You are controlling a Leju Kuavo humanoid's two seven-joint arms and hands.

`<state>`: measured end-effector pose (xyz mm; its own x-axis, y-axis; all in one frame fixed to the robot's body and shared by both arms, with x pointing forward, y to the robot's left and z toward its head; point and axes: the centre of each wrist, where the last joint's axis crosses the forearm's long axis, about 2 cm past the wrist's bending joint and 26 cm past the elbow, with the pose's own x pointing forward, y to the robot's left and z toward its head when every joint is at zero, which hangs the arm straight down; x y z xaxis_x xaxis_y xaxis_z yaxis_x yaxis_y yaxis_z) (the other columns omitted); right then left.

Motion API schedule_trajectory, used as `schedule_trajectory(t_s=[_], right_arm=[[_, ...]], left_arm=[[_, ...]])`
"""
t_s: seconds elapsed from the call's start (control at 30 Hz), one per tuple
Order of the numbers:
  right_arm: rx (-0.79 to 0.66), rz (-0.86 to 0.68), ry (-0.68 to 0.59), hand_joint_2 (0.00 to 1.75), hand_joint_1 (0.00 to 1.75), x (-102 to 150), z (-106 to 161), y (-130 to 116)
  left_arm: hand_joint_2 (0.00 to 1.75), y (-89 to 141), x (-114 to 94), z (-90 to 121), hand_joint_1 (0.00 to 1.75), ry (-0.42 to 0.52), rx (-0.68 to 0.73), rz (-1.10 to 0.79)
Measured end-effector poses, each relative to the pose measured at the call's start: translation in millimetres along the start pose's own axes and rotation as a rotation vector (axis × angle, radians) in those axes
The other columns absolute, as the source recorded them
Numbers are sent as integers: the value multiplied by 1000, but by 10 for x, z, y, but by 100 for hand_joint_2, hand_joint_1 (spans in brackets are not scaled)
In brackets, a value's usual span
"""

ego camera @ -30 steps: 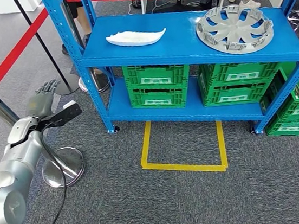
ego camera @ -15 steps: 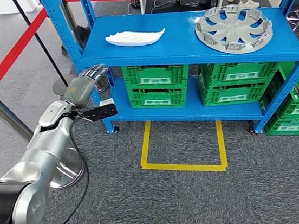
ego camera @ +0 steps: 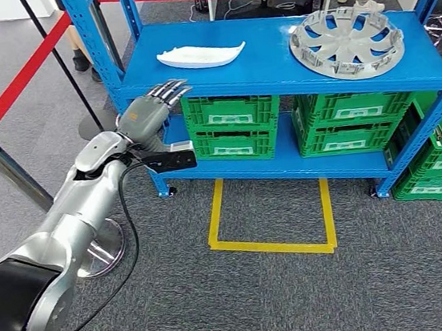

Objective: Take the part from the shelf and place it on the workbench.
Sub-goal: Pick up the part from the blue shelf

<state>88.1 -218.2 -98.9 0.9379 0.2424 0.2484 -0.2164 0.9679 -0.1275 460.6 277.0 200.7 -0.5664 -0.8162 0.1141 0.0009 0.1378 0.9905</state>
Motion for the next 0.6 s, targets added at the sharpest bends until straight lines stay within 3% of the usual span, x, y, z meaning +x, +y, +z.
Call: schedule_trajectory(t_s=[0.57,0.6], right_arm=[[-6,-11,9,175,0,-43,-1,-11],[-7,-12,9,175,0,-44,-1,-11]], left_arm=[[0,76,248,-188,0,-29,22,-19],[44,85,253,-197,0,-25,16,-21]])
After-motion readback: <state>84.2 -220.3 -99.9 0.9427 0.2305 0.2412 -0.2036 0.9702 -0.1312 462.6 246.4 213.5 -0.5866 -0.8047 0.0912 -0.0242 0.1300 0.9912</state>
